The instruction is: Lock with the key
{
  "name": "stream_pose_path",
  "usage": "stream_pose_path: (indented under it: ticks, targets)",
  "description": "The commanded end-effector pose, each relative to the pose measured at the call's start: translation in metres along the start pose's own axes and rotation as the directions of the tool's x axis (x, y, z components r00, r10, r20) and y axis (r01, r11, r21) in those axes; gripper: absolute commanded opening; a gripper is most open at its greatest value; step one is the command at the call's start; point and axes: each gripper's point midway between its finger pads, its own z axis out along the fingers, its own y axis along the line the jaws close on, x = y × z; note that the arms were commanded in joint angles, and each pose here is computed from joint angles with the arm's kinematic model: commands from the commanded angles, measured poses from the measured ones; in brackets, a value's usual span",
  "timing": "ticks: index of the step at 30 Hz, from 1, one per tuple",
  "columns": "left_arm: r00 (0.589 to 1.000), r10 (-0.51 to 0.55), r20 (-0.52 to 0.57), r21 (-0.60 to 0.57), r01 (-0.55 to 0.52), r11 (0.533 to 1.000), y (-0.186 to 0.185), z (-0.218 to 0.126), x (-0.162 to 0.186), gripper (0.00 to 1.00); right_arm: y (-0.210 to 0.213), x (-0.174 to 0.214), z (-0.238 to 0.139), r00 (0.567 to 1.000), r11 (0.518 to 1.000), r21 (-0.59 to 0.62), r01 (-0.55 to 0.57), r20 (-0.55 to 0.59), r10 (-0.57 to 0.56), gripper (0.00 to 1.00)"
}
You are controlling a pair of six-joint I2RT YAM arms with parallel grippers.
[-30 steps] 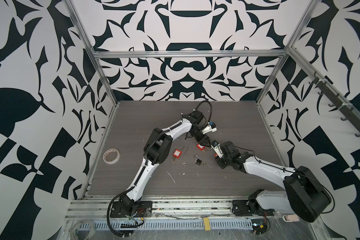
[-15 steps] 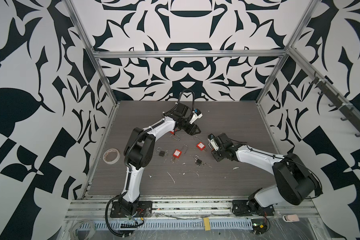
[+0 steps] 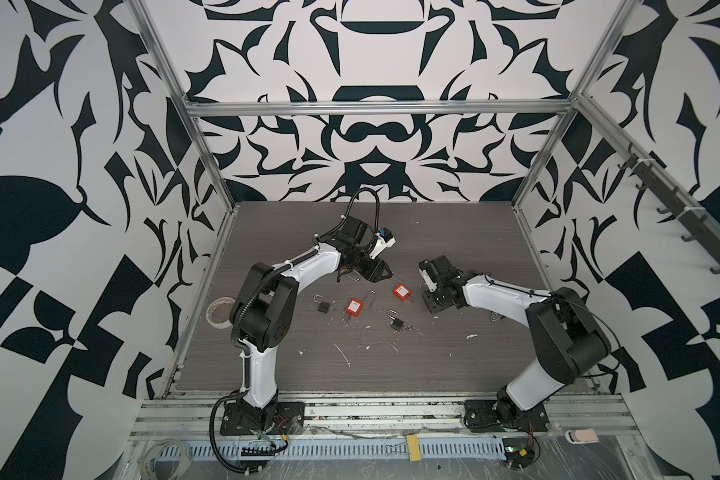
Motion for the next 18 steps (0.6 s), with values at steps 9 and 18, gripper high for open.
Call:
stream_pose_path:
  ticks: [9,18]
  targets:
    - [1.000,0.006,0.031,-0.025,-0.005,1.000,-0.004,-0.024,-0.001,0.51,-0.005,-0.007,-0.004,0.999,0.999,0.020,-0.040,-0.035,0.041,0.54]
    - [1.000,0.003,0.027,-0.052,-0.001,0.999,-0.004,-0.034,0.007,0.50,-0.003,-0.002,-0.003,0.991,0.996,0.010,-0.086,-0.101,0.087,0.44]
